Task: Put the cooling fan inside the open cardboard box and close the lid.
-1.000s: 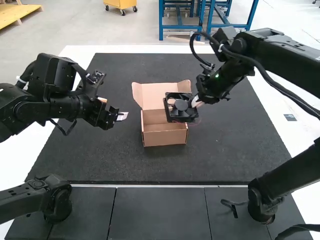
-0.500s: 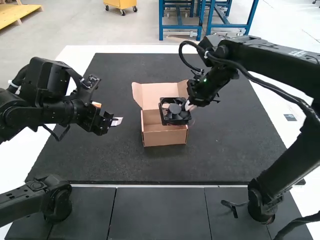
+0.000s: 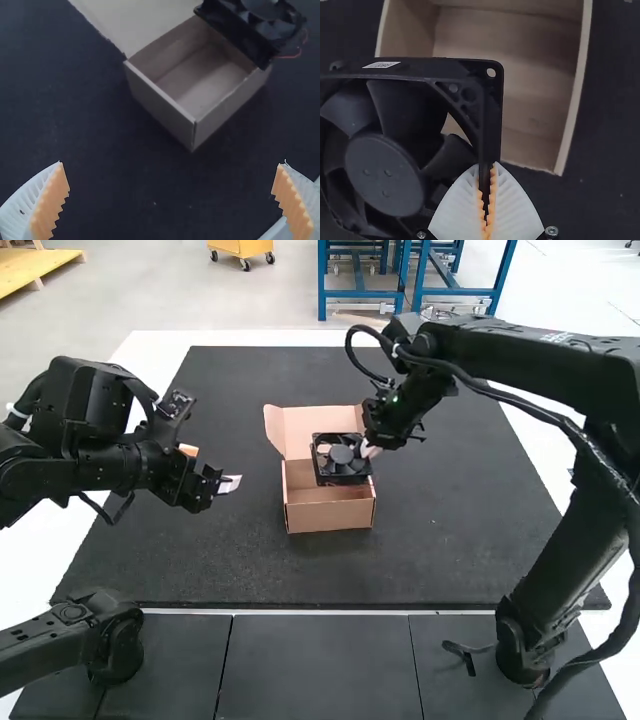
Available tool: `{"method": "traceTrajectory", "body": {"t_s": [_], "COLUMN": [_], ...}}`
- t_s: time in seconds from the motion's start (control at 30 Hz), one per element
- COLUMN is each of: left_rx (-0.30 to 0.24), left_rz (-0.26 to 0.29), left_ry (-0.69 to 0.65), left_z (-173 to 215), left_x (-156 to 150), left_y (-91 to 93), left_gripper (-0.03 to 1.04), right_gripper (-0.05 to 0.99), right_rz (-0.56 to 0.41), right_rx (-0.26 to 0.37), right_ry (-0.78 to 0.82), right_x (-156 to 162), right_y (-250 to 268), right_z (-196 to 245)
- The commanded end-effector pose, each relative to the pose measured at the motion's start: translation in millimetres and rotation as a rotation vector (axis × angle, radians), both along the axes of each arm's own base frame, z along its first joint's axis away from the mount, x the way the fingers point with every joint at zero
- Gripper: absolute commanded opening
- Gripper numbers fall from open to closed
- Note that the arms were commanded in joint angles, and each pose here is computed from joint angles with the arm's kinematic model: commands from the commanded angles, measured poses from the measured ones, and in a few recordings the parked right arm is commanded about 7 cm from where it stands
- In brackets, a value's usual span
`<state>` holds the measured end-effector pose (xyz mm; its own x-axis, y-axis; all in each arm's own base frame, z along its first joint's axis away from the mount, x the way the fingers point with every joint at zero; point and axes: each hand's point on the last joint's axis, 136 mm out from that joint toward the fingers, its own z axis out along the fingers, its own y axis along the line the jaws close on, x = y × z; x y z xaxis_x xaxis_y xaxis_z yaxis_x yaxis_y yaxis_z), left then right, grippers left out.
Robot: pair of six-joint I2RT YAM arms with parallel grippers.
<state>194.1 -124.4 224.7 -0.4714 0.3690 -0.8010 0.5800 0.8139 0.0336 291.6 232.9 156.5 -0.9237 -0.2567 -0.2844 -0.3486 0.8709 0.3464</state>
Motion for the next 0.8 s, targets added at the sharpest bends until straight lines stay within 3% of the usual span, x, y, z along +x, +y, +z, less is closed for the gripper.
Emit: {"method": "traceTrajectory", "body": {"t_s": [0.0, 0.23, 0.77], "left_rx": [0.005, 0.000, -0.015], "left_rz": [0.004, 0.007, 0.004], "left_ry": [-0.022, -0.031, -0.055], "left_z": [2, 3, 7], "left_x": [1, 3, 7], "left_y": [2.2, 1.9, -1.2], "left_gripper": [0.96, 0.96, 0.96], "right_gripper": [-0.02, -0.02, -0.02], "right_rz": [0.020, 0.037, -0.071], "right_rx": [0.028, 0.027, -0.065], "right_ry": [-0.018, -0.007, -0.048], "right_x": [-1, 4, 42], "right_y": [19, 35, 27], "right_z": [12, 2, -23]}}
